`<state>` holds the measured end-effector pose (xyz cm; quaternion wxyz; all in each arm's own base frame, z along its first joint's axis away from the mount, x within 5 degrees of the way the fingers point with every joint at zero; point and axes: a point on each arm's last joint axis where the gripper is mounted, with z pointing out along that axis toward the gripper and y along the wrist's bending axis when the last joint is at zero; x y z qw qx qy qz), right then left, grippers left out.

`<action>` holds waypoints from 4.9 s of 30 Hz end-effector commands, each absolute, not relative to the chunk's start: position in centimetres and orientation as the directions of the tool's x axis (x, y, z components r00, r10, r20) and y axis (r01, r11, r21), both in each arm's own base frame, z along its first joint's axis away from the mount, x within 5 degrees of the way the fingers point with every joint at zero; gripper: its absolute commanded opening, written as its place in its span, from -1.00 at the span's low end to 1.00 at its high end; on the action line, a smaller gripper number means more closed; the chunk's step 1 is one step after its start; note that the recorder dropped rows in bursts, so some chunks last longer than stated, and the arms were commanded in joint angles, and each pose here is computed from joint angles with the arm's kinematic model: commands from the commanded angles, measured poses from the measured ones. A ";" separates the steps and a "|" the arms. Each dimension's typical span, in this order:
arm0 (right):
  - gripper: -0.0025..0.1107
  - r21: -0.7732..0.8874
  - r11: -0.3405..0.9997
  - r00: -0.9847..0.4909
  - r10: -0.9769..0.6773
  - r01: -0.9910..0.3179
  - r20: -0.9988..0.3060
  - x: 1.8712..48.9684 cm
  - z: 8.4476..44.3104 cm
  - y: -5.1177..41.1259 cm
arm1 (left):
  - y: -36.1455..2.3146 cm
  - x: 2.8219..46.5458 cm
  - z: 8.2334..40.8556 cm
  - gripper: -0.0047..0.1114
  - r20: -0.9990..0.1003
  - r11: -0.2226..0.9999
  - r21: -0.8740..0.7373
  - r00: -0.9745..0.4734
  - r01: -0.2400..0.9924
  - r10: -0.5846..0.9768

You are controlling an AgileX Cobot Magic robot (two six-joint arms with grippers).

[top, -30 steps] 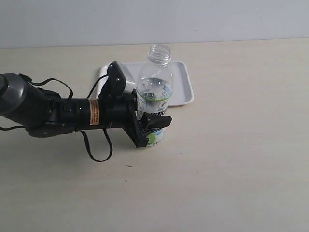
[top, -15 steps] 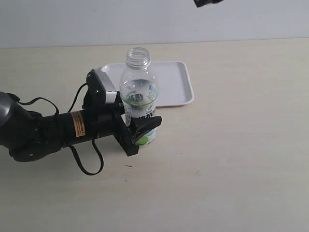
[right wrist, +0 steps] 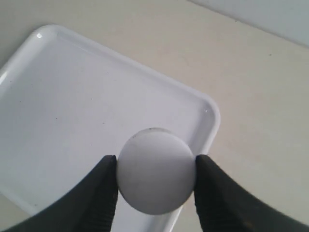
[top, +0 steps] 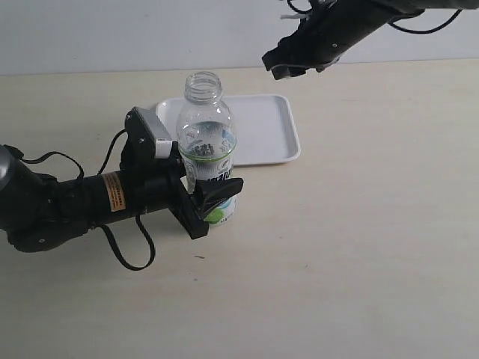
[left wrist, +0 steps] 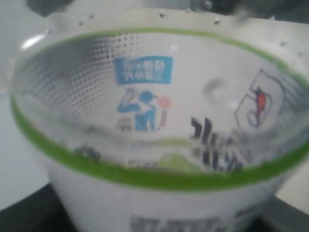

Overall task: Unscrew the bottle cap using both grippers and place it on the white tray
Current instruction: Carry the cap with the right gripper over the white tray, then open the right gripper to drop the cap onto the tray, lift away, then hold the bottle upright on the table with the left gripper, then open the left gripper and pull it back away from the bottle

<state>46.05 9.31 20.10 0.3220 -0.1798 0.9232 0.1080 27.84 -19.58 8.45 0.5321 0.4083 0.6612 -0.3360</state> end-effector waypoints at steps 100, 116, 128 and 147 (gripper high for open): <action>0.26 -0.151 0.912 -0.525 -0.348 -0.382 -0.777 44.9 27.4 10.5 | -19.6 27.9 8.7 -0.92 -0.985 0.452 -0.056 -0.123 0.890 0.119; 0.26 -0.148 0.912 -0.529 -0.347 -0.382 -0.775 44.8 27.4 10.5 | -19.6 27.9 8.7 -0.63 -0.986 0.450 -0.040 -0.108 0.892 0.127; 0.26 -0.149 0.913 -0.527 -0.346 -0.381 -0.776 44.8 27.4 10.5 | -19.6 27.9 8.7 0.27 -0.987 0.444 0.006 -0.067 0.896 0.147; -0.15 -0.101 0.904 -0.528 -0.331 -0.416 -0.782 37.1 37.9 9.3 | -17.9 24.7 9.4 0.50 -0.975 0.450 0.049 -0.055 0.891 0.215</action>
